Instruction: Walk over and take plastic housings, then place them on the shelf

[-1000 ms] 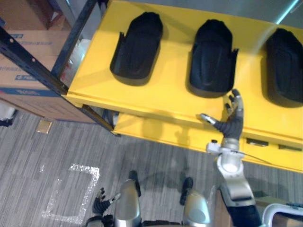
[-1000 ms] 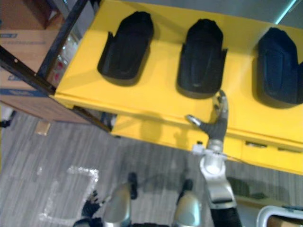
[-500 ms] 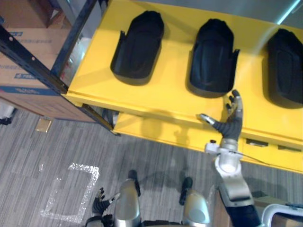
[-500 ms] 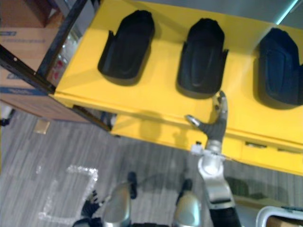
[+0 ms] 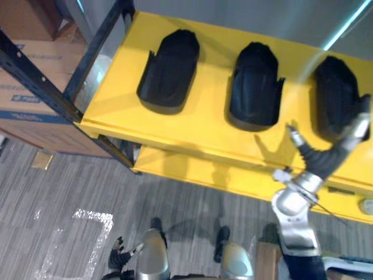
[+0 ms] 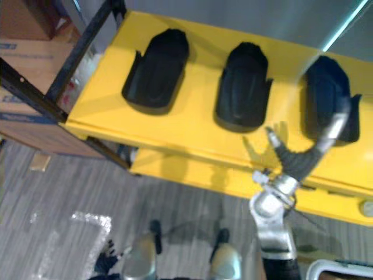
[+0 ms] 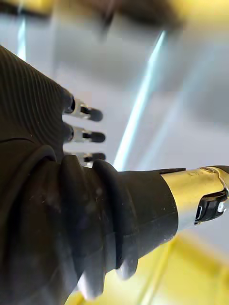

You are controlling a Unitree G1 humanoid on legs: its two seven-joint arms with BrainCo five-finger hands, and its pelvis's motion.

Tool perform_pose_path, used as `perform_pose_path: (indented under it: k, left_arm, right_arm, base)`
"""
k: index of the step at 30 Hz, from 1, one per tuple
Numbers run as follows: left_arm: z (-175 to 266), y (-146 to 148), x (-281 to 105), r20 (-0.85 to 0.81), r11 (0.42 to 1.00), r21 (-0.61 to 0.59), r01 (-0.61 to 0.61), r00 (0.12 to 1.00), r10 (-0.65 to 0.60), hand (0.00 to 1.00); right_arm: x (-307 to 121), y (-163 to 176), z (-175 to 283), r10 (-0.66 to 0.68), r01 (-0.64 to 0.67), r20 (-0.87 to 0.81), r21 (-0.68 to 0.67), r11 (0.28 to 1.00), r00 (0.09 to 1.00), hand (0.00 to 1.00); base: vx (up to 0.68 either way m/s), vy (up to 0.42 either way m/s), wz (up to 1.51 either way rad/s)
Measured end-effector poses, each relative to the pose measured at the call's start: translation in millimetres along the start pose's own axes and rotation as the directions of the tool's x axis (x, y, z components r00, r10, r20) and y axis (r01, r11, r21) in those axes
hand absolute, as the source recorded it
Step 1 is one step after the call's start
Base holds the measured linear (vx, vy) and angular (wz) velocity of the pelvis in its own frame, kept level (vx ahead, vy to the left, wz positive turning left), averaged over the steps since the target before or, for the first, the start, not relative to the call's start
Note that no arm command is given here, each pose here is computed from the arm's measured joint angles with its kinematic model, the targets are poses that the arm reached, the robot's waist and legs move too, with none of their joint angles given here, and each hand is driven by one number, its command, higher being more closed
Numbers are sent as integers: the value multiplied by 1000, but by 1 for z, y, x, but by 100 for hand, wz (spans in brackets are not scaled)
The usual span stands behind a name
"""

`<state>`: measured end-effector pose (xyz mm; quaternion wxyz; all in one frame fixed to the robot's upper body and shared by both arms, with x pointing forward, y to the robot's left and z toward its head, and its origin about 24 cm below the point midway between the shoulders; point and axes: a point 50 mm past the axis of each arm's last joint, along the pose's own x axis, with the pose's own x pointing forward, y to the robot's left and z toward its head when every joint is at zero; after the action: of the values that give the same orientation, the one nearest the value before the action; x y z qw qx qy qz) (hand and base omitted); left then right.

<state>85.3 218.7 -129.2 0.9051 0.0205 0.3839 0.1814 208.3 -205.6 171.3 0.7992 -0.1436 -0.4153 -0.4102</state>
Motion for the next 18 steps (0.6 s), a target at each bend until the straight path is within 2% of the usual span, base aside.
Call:
perform_pose_path:
  k: [3,7,9,10,11,13,14,15,16,18]
  left_arm:
    - [-8,6,-2,-29,998,21,-53,998,54,0]
    - [-18,15,-3,-86,992,6,-124,989,124,0]
    - [-25,14,-5,-137,988,-25,-154,979,149,0]
    - [-26,16,-6,-145,986,-27,-163,977,157,0]
    - [-32,19,-7,-186,983,-29,-180,968,171,0]
    - [-35,19,-8,-204,983,-31,-183,964,173,0]
    - [-36,18,-8,-211,982,-32,-184,962,173,0]
    - [-36,17,-7,-213,983,-32,-182,962,171,0]
    - [-36,15,-7,-214,983,-37,-179,962,167,0]
    - [-39,13,-8,-228,984,-38,-175,960,162,0]
  right_arm:
    - [9,-22,-5,-20,31,83,-135,990,996,0]
    - [17,-70,-43,-171,150,-47,-295,944,984,0]
    - [8,-111,-67,-288,200,-137,-449,871,948,0]
    - [3,-121,-71,-313,201,-165,-479,854,935,0]
    - [-20,-152,-89,-393,177,-288,-564,807,873,0]
    - [-42,-172,-103,-450,132,-383,-626,769,807,0]
    - [-64,-187,-113,-490,76,-468,-662,746,735,0]
    - [-98,-205,-125,-539,-11,-585,-684,729,606,0]
    - [-137,-221,-133,-564,-117,-701,-666,737,436,0]
    - [-184,-232,-132,-581,-189,-775,-627,756,248,0]
  base:
    - [118,0,-14]
    - [70,19,-24]
    - [80,41,-40]
    - [136,41,-43]
    - [119,28,-36]
    - [75,12,-29]
    - [75,7,-21]
    - [65,7,-22]
    - [45,4,-18]
    - [-4,-1,-17]
